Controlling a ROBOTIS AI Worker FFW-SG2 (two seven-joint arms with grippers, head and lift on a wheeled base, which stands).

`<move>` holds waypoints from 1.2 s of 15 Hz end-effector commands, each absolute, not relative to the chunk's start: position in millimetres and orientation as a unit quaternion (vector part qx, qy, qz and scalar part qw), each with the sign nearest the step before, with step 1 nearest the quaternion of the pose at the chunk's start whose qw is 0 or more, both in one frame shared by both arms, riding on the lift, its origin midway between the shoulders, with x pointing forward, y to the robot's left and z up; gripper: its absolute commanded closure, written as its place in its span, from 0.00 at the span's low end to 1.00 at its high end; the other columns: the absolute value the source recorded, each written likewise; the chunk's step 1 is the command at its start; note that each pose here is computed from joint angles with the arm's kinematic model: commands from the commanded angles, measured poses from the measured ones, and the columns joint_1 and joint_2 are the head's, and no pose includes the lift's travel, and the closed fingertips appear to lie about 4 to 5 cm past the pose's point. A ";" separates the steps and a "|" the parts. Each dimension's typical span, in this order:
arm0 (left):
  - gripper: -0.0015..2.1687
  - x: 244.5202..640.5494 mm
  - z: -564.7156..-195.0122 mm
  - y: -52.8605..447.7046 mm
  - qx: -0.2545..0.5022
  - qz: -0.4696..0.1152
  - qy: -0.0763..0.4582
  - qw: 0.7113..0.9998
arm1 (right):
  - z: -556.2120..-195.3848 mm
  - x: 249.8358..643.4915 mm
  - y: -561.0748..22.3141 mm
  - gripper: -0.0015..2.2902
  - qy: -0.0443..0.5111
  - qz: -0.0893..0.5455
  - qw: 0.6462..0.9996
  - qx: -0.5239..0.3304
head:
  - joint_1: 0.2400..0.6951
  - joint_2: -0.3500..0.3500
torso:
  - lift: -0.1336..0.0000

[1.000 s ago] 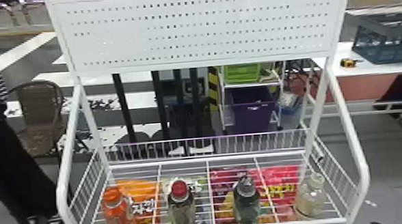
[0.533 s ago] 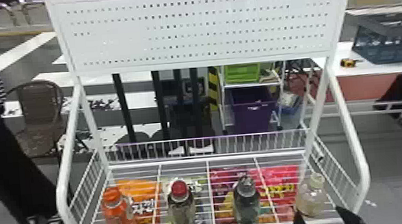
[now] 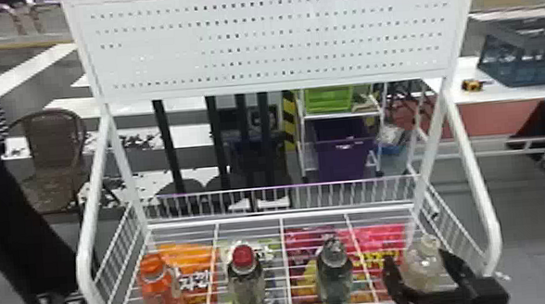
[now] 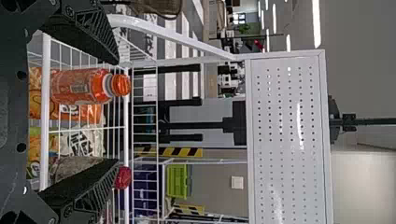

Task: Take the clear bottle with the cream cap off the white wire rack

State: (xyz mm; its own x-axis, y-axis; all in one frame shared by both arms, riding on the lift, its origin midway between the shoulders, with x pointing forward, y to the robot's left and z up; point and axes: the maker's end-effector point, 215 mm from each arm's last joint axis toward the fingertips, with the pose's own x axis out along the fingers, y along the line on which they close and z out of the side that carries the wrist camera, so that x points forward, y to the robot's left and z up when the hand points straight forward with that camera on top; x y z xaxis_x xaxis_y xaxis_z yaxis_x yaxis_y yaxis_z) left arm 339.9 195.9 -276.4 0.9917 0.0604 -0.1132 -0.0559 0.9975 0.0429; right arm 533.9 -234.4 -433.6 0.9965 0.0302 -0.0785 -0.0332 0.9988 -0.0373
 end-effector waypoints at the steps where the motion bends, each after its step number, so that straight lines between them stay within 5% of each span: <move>1: 0.07 340.4 -276.1 196.5 0.021 0.029 0.057 0.998 | -439.4 540.9 -234.8 0.21 0.053 0.015 0.998 -0.018 | 0.57 0.50 | 1.00; 4: 0.07 345.6 -275.2 196.5 0.020 0.029 0.055 0.998 | -435.3 537.7 -240.5 0.63 0.056 0.005 0.998 -0.015 | 0.57 0.50 | 1.00; 9: 0.07 348.3 -276.4 195.5 0.021 0.028 0.056 0.998 | -395.2 513.8 -244.2 0.65 0.044 0.002 0.999 -0.016 | 0.57 0.50 | 1.00; 13: 0.07 349.1 -277.4 195.7 0.019 0.028 0.056 0.998 | -337.3 461.7 -235.0 0.65 0.046 0.020 0.999 -0.022 | 0.57 0.50 | 1.00; 18: 0.07 354.7 -273.9 195.2 0.014 0.024 0.051 0.998 | -315.6 388.1 -246.1 0.64 0.081 0.021 0.996 -0.034 | 0.57 0.50 | 1.00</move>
